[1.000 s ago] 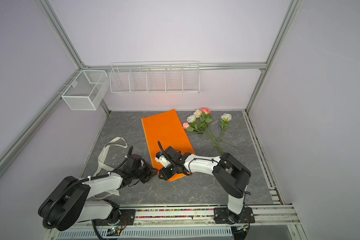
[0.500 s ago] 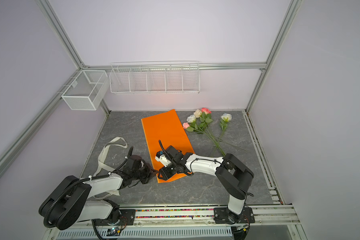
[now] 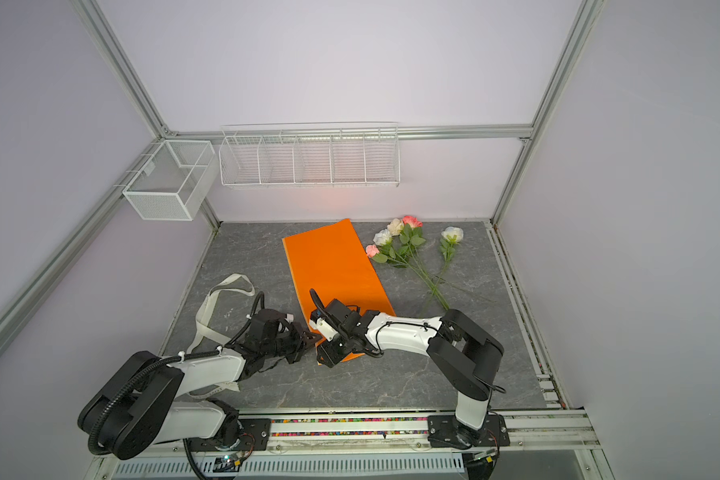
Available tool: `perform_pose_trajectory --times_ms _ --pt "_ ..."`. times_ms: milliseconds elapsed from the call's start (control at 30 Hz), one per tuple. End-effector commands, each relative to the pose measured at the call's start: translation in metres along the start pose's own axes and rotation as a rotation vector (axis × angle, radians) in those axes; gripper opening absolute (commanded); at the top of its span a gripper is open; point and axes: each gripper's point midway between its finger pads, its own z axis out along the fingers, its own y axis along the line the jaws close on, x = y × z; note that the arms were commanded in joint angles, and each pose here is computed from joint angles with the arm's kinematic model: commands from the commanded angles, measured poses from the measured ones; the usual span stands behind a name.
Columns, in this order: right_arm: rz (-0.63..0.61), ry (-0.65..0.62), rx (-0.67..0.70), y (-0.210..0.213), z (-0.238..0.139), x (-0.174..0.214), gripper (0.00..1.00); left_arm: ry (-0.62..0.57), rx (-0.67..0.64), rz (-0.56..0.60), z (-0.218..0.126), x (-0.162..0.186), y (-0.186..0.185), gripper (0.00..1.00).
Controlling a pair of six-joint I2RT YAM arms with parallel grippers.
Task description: Tie the bouquet of fake flowers
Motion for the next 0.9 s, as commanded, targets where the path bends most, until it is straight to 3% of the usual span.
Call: perform_pose_trajectory --times_ms 0,167,400,867 --pt "0.014 0.008 0.042 -0.007 0.002 -0.001 0.5 0.012 0.016 0.015 0.0 0.003 -0.001 0.05" --pt "0.014 0.0 0.062 -0.01 -0.001 -0.002 0.45 0.011 0.018 0.015 0.0 0.003 -0.001 0.01" --pt "0.029 -0.016 0.105 -0.017 -0.005 -0.004 0.29 0.008 0.022 0.02 -0.001 0.004 -0.001 0.0" --pt "0.038 -0.045 0.042 -0.008 -0.018 -0.011 0.37 -0.023 -0.056 0.022 -0.005 0.0 0.015 0.0"
